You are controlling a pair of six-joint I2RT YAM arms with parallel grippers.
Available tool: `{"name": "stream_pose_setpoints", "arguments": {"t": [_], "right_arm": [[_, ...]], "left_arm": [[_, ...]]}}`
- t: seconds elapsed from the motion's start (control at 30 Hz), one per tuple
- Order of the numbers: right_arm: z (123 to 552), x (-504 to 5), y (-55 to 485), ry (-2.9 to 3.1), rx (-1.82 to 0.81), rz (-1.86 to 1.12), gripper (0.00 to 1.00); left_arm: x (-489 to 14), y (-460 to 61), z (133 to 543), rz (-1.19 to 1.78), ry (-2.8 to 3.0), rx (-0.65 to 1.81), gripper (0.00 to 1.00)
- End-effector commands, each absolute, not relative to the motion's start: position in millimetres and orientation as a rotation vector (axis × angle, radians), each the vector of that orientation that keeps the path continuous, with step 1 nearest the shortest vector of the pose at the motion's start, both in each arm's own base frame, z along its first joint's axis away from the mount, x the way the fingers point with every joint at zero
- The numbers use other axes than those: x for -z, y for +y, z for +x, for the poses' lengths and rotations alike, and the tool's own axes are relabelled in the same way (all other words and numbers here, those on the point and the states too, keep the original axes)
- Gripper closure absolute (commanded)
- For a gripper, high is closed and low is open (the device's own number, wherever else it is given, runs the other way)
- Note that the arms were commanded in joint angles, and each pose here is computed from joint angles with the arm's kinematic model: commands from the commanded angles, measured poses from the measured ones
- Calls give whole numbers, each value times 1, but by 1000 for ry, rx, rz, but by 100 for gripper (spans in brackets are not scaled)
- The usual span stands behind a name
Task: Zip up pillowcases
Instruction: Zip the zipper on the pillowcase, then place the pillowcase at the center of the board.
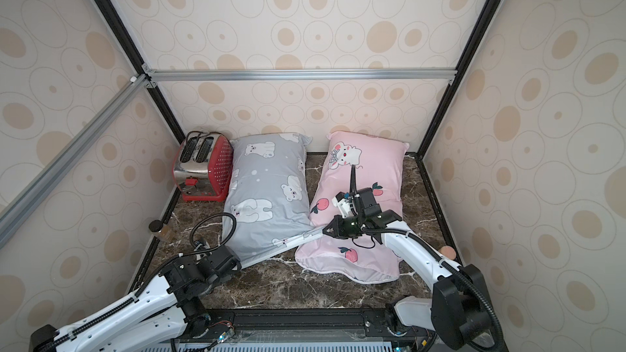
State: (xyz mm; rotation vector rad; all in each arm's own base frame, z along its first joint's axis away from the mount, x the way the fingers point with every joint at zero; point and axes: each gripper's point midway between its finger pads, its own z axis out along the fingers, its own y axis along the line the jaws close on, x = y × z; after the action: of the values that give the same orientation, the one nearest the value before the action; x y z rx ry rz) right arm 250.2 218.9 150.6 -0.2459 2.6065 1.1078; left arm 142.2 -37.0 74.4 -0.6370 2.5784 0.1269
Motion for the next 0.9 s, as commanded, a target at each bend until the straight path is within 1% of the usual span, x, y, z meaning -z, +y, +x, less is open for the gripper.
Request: {"name": "stream_pose_setpoints", "arguments": {"t": [0.0,0.03,0.07,0.1,0.13,0.17,0.2,0.23,0.3,0.37,0.43,0.5,0.6,0.67,0.77,0.83,0.87], "right_arm": [[250,-152,218,2632,-993,-311,100],[247,-153,221,2637,-1019,-323,98],[245,-158,227,2626,-1072,-328,87],[243,-163,229,2621,-1101,-322,73],[243,-167,228,2620,-1101,-312,52],[243,-169,224,2634,-1070,-300,34],[243,-171,216,2661,-999,-280,11],[244,-171,208,2691,-926,-258,1],[247,-170,184,2763,-712,-183,0],[251,-170,152,2811,-447,-76,0],[256,-170,118,2814,-203,38,0],[254,-174,89,2816,-33,157,0],[251,-173,69,2825,5,281,0],[248,-168,60,2837,49,324,0],[242,-156,51,2890,139,335,0],[239,-147,53,2929,144,329,0],[240,-141,56,2945,135,315,0]], "left_arm": [[-86,-22,140,-553,2585,-276,100],[-93,-26,146,-536,2572,-259,100],[-101,-32,153,-514,2559,-235,98],[-111,-37,160,-491,2544,-218,87],[-127,-45,170,-458,2525,-201,75],[-136,-51,177,-456,2520,-196,74],[-155,-63,189,-467,2502,-170,74],[-166,-74,199,-295,2535,-214,53],[-183,-114,226,-128,2597,-190,45],[-190,-169,254,24,2627,-67,39],[-199,-219,282,143,2599,58,38],[-198,-265,305,239,2584,190,40],[-186,-323,323,345,2594,382,43],[-172,-353,326,394,2615,479,44],[-143,-382,320,517,2657,449,46],[-120,-385,315,540,2701,420,46],[-107,-378,315,533,2715,376,47]]}}
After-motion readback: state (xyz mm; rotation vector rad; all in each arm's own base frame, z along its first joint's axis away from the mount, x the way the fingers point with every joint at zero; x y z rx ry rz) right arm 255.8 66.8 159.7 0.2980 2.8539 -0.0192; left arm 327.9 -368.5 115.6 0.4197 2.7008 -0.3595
